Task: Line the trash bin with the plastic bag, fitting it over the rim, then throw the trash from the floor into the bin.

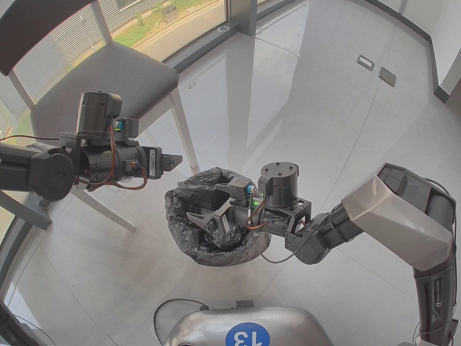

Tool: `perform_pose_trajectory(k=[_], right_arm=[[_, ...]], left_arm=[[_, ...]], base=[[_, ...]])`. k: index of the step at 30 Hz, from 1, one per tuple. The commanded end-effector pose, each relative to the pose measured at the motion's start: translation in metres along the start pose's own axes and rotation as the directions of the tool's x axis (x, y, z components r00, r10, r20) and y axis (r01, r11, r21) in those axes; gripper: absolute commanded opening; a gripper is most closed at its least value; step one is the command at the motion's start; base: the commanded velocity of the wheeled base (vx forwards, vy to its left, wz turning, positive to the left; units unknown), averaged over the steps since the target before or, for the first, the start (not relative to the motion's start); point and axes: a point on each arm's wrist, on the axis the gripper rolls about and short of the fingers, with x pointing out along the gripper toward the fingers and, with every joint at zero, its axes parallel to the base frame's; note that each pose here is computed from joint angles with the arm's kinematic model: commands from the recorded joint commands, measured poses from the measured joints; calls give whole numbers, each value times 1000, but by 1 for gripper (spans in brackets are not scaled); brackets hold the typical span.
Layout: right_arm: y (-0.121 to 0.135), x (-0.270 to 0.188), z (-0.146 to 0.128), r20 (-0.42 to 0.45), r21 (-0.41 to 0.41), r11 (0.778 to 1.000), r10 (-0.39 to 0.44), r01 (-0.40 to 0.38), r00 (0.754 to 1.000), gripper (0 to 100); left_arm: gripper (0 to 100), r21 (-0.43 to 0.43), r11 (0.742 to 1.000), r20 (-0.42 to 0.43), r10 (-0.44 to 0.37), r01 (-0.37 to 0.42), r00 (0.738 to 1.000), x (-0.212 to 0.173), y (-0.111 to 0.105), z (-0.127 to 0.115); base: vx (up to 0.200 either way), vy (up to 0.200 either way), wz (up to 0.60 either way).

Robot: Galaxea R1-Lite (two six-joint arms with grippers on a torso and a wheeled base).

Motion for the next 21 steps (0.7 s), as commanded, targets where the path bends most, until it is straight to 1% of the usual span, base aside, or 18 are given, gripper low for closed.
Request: perform_pose_trajectory(k=[1,2,4,5,7,9,10,11,12,13,14,17,19,20,21], right_arm=[[-1,-2,0,-7,4,1000,-2,3,1000,100],[-3,-8,2,-20,10,1000,-10,10,1000,100],[-4,-19,1,-77,28,999,-23,25,997,100],[-4,-19,1,-77,28,999,-23,25,997,100],[-5,-43,8,-165,48,996,-67,76,984,100],[-5,-57,14,-215,46,987,-138,152,967,100],[-5,-60,16,-224,44,984,-157,171,962,100],[-6,-70,17,-269,39,972,-212,230,940,100],[-7,-77,17,-294,37,965,-237,259,926,100],[-8,-82,19,-309,31,959,-259,282,915,100],[-8,-82,19,-309,31,959,-259,282,915,100],[-13,-96,19,-337,14,936,-327,352,883,100],[-12,-104,17,-357,-8,914,-382,406,852,100],[-11,-107,17,-361,-13,909,-393,417,845,100],[-8,-116,17,-371,-21,899,-413,437,832,100]], left_arm=[[100,20,1000,-17,-2,3,1000,1,-1,-4],[100,51,999,-31,0,2,1000,2,-1,-8],[100,88,996,-49,3,2,999,4,-2,-12],[100,88,996,-49,3,2,999,4,-2,-12],[100,110,993,-79,41,-32,996,8,-4,-21],[100,116,991,-98,72,-60,993,10,-7,-27],[100,118,991,-100,75,-63,992,10,-7,-27],[100,121,990,-115,80,-66,990,10,-8,-32],[100,124,990,-121,79,-64,990,10,-9,-34],[100,124,990,-122,78,-62,989,10,-9,-34],[100,124,990,-122,78,-62,989,10,-9,-34],[100,123,990,-121,90,-75,989,5,-9,-35],[100,125,987,-121,113,-98,986,0,-8,-37],[100,126,986,-121,121,-106,985,-2,-8,-38],[100,132,984,-127,139,-122,982,-8,-9,-42]], base=[[0,0,0],[0,0,0],[0,0,0],[0,0,0],[0,0,0],[0,0,0],[0,0,0],[0,0,0],[0,0,0],[0,0,0],[0,0,0],[0,0,0],[0,0,0],[0,0,0],[0,0,0]])
